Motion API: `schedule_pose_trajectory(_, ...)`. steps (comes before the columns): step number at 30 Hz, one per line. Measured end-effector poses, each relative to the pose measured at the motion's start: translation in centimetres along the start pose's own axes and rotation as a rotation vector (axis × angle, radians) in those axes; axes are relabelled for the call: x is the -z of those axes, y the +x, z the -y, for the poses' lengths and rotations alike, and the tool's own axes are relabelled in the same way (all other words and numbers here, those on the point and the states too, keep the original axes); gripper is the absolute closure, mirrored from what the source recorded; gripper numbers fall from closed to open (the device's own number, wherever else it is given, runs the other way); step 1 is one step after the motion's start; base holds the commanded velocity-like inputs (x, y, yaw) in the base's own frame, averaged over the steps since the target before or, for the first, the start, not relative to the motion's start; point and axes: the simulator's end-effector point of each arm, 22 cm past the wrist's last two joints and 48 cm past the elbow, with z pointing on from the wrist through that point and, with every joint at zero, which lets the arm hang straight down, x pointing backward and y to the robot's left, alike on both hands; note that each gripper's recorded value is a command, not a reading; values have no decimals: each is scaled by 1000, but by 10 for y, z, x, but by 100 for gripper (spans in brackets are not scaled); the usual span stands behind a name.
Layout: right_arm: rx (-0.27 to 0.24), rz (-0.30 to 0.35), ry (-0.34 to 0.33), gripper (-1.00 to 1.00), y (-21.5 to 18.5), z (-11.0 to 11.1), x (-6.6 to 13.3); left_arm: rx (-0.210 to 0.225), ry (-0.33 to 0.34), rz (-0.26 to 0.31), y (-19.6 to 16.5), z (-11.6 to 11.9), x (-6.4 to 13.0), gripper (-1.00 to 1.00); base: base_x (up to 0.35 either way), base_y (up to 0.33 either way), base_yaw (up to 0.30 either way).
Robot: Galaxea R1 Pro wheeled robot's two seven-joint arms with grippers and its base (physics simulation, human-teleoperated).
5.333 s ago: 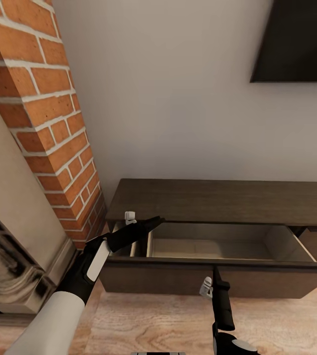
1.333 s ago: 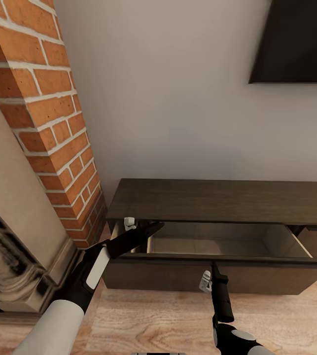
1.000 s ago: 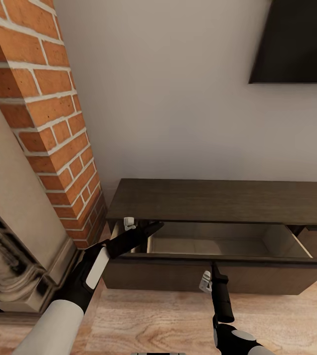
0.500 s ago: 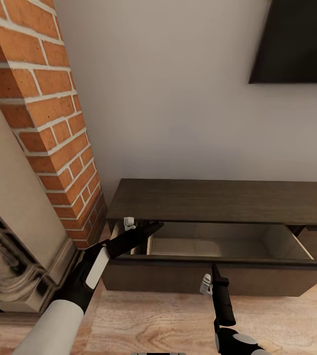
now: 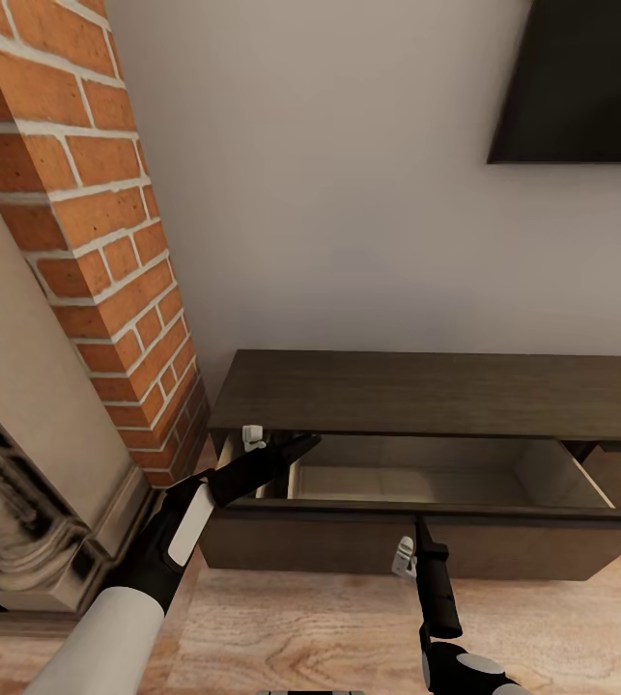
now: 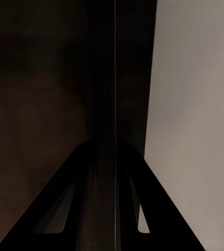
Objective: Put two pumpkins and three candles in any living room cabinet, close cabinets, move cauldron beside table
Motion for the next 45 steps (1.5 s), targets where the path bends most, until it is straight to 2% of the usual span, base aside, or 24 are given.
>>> schedule_pose_trajectory(45, 5, 11, 6, 100, 0, 0, 4, 0, 2, 1, 0, 1, -1, -100, 0, 0, 0)
